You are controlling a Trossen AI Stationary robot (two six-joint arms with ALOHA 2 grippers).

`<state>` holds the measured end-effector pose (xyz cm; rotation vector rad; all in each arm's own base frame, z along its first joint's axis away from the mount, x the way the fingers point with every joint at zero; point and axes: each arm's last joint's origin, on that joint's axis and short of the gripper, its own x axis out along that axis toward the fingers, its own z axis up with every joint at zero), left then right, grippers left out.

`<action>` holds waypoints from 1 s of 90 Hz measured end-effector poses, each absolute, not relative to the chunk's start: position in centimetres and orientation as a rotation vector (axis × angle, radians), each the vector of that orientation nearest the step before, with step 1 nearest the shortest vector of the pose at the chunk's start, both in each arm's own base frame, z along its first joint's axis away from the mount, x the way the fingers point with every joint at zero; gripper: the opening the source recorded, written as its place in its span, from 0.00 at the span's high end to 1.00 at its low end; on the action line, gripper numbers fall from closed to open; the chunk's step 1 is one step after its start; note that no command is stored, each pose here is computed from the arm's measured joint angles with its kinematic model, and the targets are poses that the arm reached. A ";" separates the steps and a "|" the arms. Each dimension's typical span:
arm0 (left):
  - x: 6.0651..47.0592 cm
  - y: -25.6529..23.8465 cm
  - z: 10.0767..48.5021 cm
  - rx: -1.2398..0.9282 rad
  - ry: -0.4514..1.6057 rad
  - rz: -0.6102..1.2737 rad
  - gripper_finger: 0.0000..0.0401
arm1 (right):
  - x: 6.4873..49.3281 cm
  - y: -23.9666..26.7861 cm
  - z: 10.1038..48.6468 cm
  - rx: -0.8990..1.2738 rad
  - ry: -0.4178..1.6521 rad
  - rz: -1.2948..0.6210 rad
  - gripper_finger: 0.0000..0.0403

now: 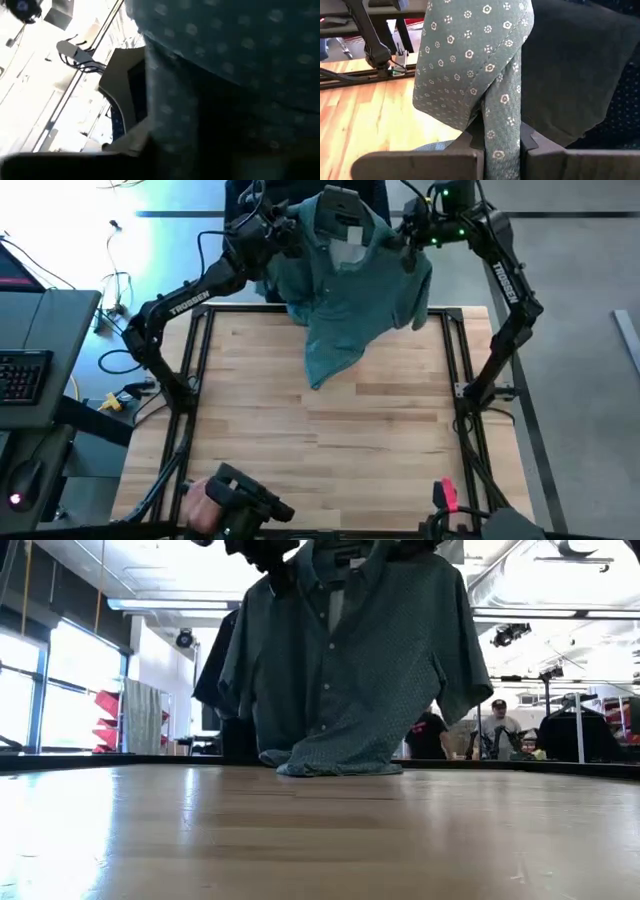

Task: Hang clothes
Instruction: Hang the hangered light blue polo shirt on the hanger rack

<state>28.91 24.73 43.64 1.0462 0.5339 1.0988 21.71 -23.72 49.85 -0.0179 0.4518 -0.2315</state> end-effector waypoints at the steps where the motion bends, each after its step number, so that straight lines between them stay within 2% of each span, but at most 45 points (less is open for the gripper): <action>1: 28.9 24.8 43.7 1.048 0.532 1.100 0.87 | 21.7 -23.7 49.9 -0.020 0.451 -0.240 0.97; 8: 28.4 25.3 43.9 1.050 0.519 1.131 0.87 | 21.8 -24.0 50.0 -0.029 0.456 -0.324 0.92; 30: 25.6 29.4 44.5 1.119 0.451 1.233 0.87 | 21.3 -25.4 50.2 -0.029 0.516 -0.798 0.66; 36: 24.9 30.9 45.0 1.142 0.476 1.308 0.87 | 20.7 -25.5 50.2 -0.014 0.548 -0.917 0.59; 48: 23.4 33.8 47.2 1.155 0.434 1.467 0.87 | 19.8 -25.6 49.8 0.019 0.614 -1.031 0.50; 64: 23.2 35.8 49.6 1.209 0.312 1.477 0.87 | 19.2 -24.9 49.4 0.044 0.697 -1.051 0.47; 83: 22.4 36.5 53.2 1.316 0.151 1.527 0.87 | 19.1 -24.7 48.9 0.080 0.741 -1.040 0.48; 90: 22.2 36.5 53.4 1.369 0.055 1.526 0.87 | 19.0 -24.7 48.9 0.087 0.741 -1.045 0.49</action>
